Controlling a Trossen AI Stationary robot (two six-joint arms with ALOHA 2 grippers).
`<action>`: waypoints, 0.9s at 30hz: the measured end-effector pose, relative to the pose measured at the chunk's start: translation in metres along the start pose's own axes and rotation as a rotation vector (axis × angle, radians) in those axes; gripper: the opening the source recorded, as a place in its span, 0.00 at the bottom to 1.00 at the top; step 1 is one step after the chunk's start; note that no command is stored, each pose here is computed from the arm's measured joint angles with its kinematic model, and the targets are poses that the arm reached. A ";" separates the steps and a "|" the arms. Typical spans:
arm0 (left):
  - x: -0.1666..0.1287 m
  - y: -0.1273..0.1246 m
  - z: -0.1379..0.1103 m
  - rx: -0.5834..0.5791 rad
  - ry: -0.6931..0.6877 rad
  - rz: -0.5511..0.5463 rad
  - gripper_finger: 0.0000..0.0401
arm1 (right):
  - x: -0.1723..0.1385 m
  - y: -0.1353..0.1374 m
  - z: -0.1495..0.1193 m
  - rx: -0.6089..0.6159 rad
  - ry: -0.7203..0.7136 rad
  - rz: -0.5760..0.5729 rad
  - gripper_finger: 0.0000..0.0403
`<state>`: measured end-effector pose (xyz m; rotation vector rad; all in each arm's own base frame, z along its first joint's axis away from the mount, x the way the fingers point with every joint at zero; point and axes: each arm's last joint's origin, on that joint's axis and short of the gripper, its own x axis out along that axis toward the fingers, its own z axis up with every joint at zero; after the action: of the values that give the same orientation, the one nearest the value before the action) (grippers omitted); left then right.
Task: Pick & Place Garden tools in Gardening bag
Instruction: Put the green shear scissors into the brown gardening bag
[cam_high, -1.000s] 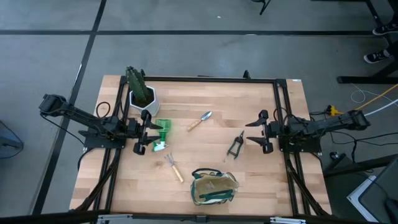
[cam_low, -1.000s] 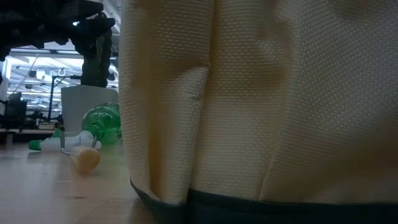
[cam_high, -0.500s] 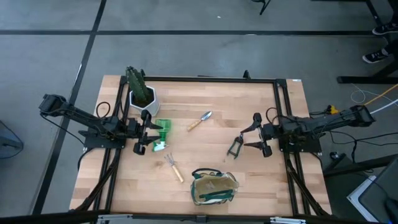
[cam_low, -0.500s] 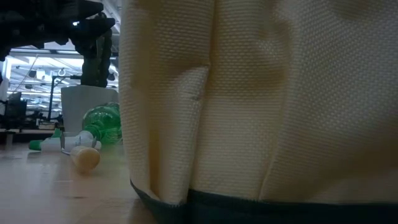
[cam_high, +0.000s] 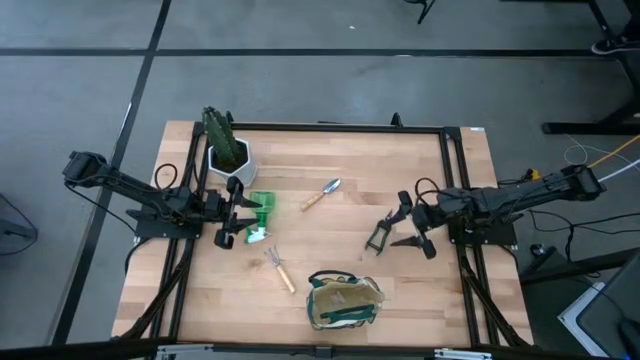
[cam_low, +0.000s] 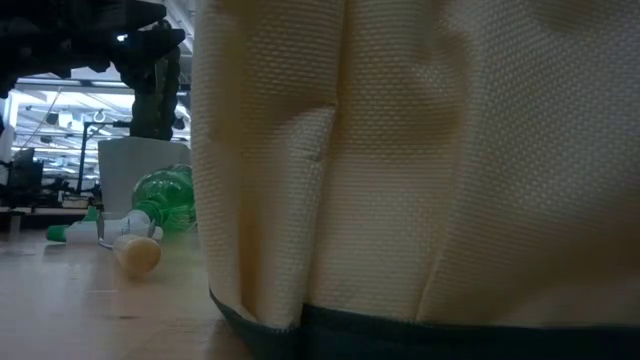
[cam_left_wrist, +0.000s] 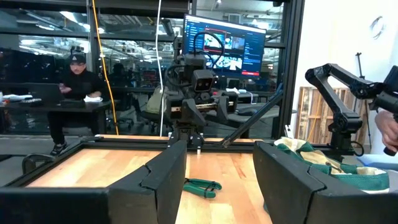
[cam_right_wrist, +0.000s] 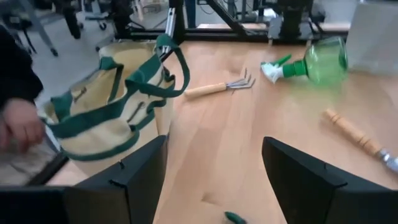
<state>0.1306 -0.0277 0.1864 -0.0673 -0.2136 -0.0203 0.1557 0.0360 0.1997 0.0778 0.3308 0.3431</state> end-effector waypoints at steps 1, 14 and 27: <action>0.000 0.000 0.000 0.000 0.000 0.000 0.45 | 0.000 0.000 0.000 0.024 0.000 0.000 0.66; 0.000 0.000 0.000 0.000 0.001 0.000 0.45 | 0.000 -0.003 0.001 0.090 -0.018 -0.107 0.66; 0.000 0.000 0.000 0.000 0.000 0.000 0.45 | 0.004 -0.003 -0.003 0.011 0.028 -0.084 0.66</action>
<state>0.1306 -0.0277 0.1864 -0.0672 -0.2136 -0.0206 0.1592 0.0344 0.1947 0.0702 0.3628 0.2592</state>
